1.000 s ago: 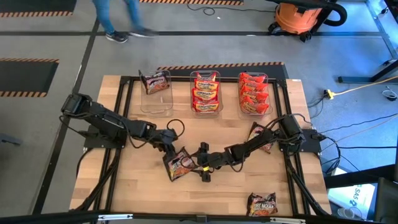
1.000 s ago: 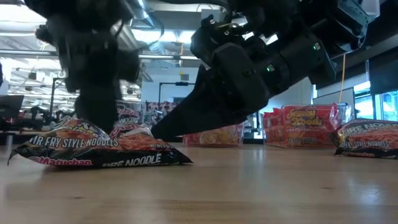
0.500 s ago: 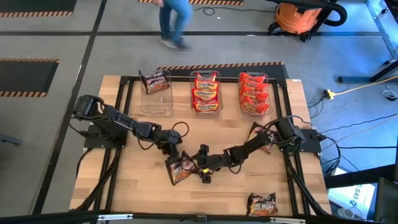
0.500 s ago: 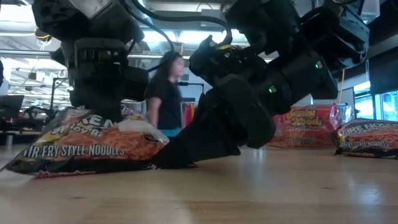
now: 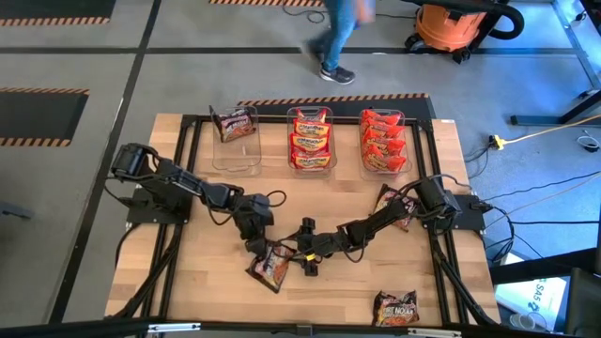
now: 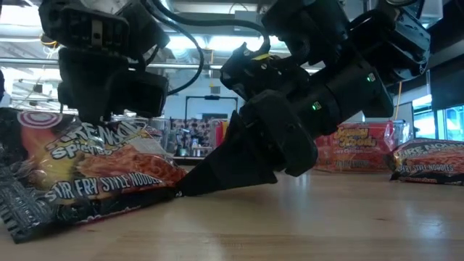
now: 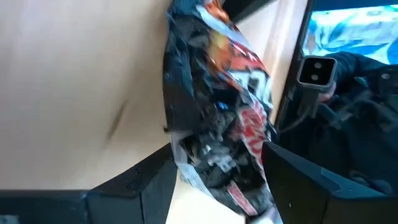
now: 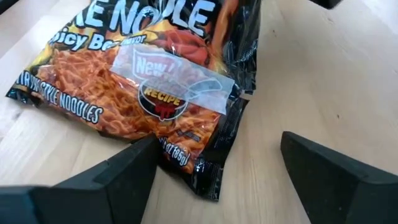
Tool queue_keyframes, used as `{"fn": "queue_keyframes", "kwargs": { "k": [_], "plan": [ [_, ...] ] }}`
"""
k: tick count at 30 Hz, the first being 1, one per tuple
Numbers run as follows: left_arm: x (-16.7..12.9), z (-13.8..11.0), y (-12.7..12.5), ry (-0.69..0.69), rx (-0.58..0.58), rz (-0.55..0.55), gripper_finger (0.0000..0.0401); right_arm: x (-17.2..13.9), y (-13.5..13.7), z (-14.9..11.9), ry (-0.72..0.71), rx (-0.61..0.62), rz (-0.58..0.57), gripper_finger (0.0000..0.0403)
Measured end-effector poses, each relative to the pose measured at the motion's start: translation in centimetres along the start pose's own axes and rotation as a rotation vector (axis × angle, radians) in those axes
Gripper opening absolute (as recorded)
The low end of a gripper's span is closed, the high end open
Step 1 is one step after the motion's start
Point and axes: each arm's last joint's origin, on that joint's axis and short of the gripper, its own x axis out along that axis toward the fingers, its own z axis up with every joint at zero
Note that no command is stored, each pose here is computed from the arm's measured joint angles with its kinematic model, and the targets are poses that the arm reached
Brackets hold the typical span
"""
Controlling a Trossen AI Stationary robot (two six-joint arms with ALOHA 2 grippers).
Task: Sort Maruchan noodles
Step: Put the black noodle pack into the left transparent bin
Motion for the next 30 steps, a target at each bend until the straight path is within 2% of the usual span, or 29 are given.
{"fn": "queue_keyframes", "kwargs": {
  "k": [6, 9, 12, 16, 21, 30],
  "plan": [
    [-0.9, -0.7, -1.1, 0.069, -0.069, -0.051, 0.0224, 0.0, 0.0, 0.0, 0.002, -0.003, -0.001, 0.0321],
    [-1.6, -1.7, -2.0, 0.048, -0.060, -0.002, 0.0223, 0.0, 0.0, -0.1, 0.004, -0.003, -0.002, 0.0321],
    [-1.9, -2.9, -2.6, -0.024, -0.069, 0.110, 0.0223, 0.0, 0.0, -0.1, 0.004, -0.003, -0.002, 0.0321],
    [-1.4, -4.2, -3.8, -0.196, -0.063, 0.218, 0.0223, 0.0, 0.0, -0.1, 0.000, -0.003, -0.002, 0.0321],
    [-0.7, -4.8, -4.0, -0.262, -0.179, 0.238, 0.0223, 0.0, 0.0, -0.1, -0.005, -0.003, 0.000, 0.0321],
    [-0.5, -5.2, -4.3, -0.326, -0.240, 0.249, 0.0222, 0.0, 0.0, -0.1, -0.007, -0.003, 0.001, 0.0321]
  ]
}}
